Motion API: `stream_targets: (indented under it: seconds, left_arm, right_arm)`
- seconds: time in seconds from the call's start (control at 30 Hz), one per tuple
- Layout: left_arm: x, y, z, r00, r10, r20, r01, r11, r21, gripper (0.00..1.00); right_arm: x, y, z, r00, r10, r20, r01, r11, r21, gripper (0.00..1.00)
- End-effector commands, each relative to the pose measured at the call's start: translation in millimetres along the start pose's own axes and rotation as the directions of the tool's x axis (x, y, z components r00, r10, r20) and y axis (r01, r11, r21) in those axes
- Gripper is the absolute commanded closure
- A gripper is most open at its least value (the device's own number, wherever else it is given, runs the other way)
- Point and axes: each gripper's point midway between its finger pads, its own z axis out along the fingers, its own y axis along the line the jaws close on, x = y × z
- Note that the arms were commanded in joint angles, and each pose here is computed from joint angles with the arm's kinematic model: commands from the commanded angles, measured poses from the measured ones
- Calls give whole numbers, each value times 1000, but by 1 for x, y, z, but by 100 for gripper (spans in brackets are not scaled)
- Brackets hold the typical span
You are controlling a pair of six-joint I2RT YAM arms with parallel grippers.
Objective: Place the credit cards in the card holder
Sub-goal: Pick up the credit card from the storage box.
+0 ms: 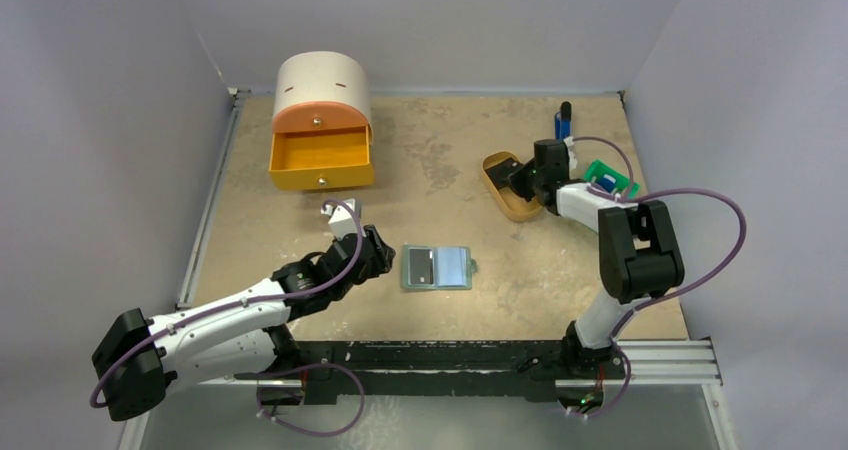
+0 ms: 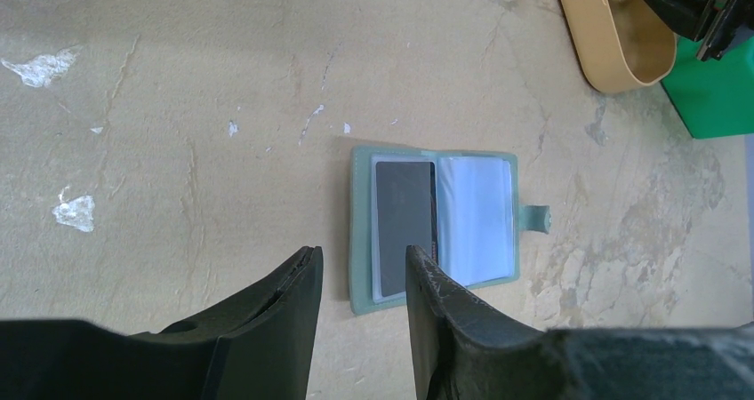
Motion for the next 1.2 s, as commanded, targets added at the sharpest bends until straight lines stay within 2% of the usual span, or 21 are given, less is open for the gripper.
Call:
stream_targets:
  seconds: [0.0, 0.2, 0.5, 0.73, 0.9, 1.03, 1.17]
  left_arm:
    - [-6, -8, 0, 999, -31, 20, 31, 999, 28, 61]
    - [-6, -8, 0, 999, -29, 20, 29, 999, 27, 61]
    - [-13, -10, -2, 999, -25, 37, 24, 999, 23, 61]
    - [-20, -11, -5, 998, -24, 57, 24, 1000, 14, 61]
    - [-29, -11, -11, 997, -20, 76, 20, 1000, 8, 62]
    - [-38, -12, -19, 995, -29, 98, 28, 1000, 14, 61]
    - [-44, -11, -25, 992, -42, 118, 40, 999, 20, 62]
  right_arm:
    - [-10, 7, -9, 999, -31, 27, 32, 999, -14, 95]
    - [-11, 13, -11, 999, -38, 28, 38, 999, -27, 100]
    - [-41, 44, -43, 992, 4, 125, 5, 998, -70, 100]
    - [-55, 76, -73, 991, 33, 129, -17, 991, -129, 100]
    - [-49, 108, -115, 997, -2, 76, 22, 965, -260, 100]
    - [-16, 131, -168, 990, -116, -83, 71, 904, -422, 100]
    - [9, 135, -219, 971, -119, -205, -4, 856, -517, 100]
